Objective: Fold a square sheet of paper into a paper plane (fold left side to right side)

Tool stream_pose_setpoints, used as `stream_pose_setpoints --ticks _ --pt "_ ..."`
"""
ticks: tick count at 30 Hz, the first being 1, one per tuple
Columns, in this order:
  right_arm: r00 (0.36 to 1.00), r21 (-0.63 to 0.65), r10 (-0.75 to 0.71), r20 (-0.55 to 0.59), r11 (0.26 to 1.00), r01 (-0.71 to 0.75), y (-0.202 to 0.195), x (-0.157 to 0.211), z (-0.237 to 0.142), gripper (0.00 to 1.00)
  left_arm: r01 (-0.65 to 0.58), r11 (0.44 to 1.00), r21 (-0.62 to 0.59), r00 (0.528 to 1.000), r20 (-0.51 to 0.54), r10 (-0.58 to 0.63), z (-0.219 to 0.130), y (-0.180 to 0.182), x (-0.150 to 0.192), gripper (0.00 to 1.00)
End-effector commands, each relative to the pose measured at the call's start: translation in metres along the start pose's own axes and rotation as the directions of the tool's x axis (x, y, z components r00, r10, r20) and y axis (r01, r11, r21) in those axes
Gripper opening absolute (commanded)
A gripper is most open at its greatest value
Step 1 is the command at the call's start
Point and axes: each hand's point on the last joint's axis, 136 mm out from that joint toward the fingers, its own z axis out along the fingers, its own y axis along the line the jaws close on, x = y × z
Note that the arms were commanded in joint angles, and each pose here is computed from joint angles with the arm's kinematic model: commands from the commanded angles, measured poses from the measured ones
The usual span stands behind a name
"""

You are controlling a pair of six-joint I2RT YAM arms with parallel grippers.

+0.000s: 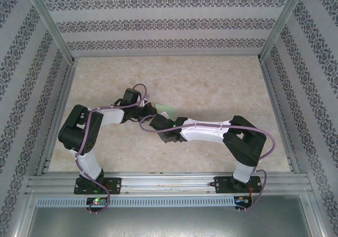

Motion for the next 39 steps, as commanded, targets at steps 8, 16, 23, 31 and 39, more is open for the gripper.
stream_pose_setpoints --ticks 8,16,23,31,39 --pt "1.0 0.048 0.001 -0.012 0.999 0.0 -0.001 -0.002 0.009 0.41 -0.035 0.998 0.054 0.999 0.021 0.034 -0.003 -0.024 -0.006 0.02" --pt "1.0 0.059 -0.009 -0.028 0.998 0.01 0.0 0.001 0.014 0.37 -0.036 0.998 0.053 0.999 0.018 0.035 -0.002 -0.023 -0.006 0.02" --pt "0.999 0.064 -0.008 -0.037 0.998 0.011 -0.001 0.004 0.016 0.31 -0.038 0.998 0.049 0.999 0.016 0.037 -0.002 -0.022 -0.005 0.02" --pt "0.999 0.069 -0.006 -0.045 0.998 0.009 -0.002 0.006 0.017 0.2 -0.041 0.998 0.045 0.999 0.017 0.04 -0.002 -0.022 -0.005 0.06" --pt "0.998 0.067 -0.001 -0.059 0.998 0.005 -0.005 0.012 0.019 0.06 -0.072 0.997 0.016 0.997 0.037 0.071 -0.014 -0.024 -0.005 0.21"
